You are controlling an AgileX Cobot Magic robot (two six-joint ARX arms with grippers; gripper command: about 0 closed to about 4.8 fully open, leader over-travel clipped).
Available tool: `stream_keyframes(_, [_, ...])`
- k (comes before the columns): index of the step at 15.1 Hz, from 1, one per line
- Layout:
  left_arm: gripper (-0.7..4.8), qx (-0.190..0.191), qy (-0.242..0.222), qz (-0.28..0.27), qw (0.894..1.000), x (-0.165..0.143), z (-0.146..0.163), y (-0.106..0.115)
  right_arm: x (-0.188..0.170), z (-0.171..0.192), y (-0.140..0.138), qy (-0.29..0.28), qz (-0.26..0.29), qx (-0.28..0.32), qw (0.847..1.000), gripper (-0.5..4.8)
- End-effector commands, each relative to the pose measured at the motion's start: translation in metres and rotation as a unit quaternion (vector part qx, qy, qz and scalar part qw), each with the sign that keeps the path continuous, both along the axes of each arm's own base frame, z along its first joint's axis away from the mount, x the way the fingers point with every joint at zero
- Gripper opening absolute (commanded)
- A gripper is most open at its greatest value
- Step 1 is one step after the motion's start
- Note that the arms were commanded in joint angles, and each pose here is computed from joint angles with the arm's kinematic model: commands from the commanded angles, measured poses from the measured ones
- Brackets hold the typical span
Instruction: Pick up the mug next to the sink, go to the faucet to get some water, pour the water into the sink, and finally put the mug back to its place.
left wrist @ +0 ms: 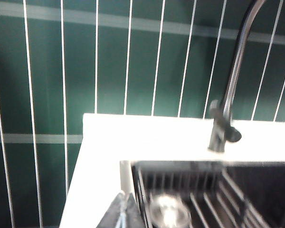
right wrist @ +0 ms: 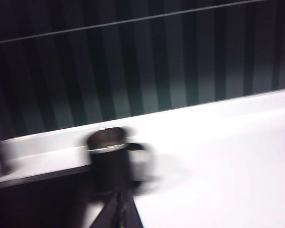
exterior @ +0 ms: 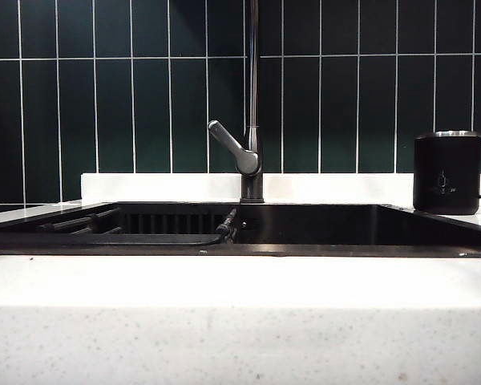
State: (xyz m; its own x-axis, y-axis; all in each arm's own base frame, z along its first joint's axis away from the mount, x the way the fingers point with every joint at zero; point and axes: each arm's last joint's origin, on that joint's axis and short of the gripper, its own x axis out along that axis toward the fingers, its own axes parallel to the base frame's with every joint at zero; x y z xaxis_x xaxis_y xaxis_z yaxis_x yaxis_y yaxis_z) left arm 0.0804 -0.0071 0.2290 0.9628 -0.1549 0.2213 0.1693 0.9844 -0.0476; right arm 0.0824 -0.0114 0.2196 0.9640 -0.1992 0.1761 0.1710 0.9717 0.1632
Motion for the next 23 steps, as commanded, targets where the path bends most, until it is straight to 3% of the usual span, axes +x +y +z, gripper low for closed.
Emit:
stream_keyframes(1, [-0.06, 0.006, -0.031, 0.012, 0.999, -0.009, 0.023, 0.001, -0.009, 0.021, -0.002, -0.009, -0.067, -0.055, 0.996, -0.03])
stream_keyframes(4, [-0.06, 0.008, -0.024, 0.009, 1.000, -0.013, 0.053, 0.001, -0.010, 0.051, -0.002, -0.004, -0.067, -0.063, 0.996, -0.03])
stream_keyframes(6, [-0.06, 0.032, -0.026, -0.005, 0.999, -0.011, 0.081, 0.000, -0.003, 0.070, -0.003, -0.003, -0.065, -0.064, 0.996, -0.03])
stream_keyframes(8, [-0.06, 0.045, -0.007, -0.019, 0.999, 0.004, 0.101, -0.002, 0.008, 0.082, -0.003, -0.033, -0.047, -0.066, 0.996, -0.02])
stream_keyframes(10, [-0.06, 0.048, -0.019, -0.017, 0.999, 0.017, 0.107, -0.003, 0.021, 0.083, 0.001, -0.032, 0.031, -0.067, 0.997, -0.01])
stream_keyframes(13, [-0.05, 0.045, -0.030, -0.018, 0.998, 0.027, 0.110, -0.003, 0.034, 0.082, 0.003, -0.006, 0.096, -0.066, 0.993, 0.00])
stream_keyframes(15, [-0.02, 0.056, -0.019, -0.016, 0.998, 0.040, 0.107, -0.004, 0.036, 0.089, 0.002, 0.016, 0.088, -0.069, 0.994, 0.56])
stream_keyframes(17, [1.02, 0.063, 0.014, -0.062, 0.996, 0.062, 0.099, -0.007, 0.039, 0.096, -0.002, 0.027, 0.026, -0.106, 0.994, 0.68])
stream_keyframes(18, [1.21, 0.066, 0.032, -0.078, 0.994, 0.071, 0.094, -0.009, 0.042, 0.094, -0.003, 0.042, 0.013, -0.118, 0.992, 0.94])
stream_keyframes(19, [1.21, 0.068, 0.038, -0.084, 0.993, 0.077, 0.091, -0.009, 0.046, 0.091, -0.004, 0.059, 0.005, -0.122, 0.991, 1.48])
stream_keyframes(23, [1.20, 0.080, 0.060, -0.091, 0.991, 0.099, 0.081, -0.011, 0.069, 0.075, -0.009, 0.130, -0.028, -0.109, 0.985, 1.53])
